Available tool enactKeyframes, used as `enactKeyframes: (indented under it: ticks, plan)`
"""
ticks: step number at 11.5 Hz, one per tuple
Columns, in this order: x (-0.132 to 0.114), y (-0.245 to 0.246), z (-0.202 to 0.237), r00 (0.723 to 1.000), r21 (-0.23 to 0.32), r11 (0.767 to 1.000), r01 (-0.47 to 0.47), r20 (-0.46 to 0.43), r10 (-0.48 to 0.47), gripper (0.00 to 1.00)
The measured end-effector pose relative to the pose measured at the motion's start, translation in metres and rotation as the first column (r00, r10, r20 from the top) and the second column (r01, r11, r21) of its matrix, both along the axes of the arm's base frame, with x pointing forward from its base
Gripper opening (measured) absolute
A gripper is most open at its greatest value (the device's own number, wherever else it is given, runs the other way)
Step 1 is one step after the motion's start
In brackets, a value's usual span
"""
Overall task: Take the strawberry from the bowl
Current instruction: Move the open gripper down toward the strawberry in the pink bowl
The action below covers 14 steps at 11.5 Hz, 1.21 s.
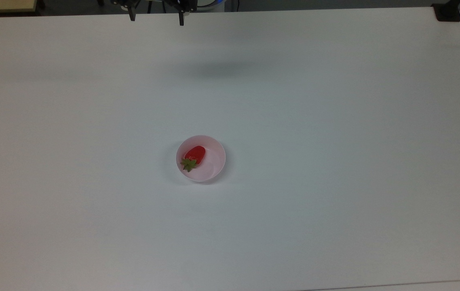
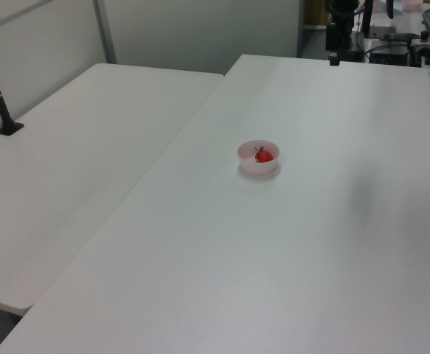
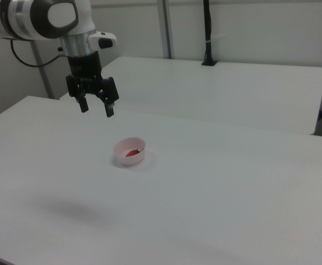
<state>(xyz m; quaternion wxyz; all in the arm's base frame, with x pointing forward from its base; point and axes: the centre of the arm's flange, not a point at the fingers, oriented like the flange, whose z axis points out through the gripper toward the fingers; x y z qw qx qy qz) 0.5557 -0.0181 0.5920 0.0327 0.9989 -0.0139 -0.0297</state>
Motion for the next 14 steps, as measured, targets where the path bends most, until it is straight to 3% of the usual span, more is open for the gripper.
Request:
enactKeyframes:
  ticks: [3,10,14]
  plan:
    - [0.008,0.000,-0.014,0.999,0.003,0.999,-0.048,-0.018,0.048,1.00]
    - [0.016,0.000,-0.028,0.998,0.004,0.998,-0.055,-0.036,0.055,1.00]
    - [0.040,0.011,-0.054,1.000,-0.001,1.000,0.024,0.015,-0.024,1.00]
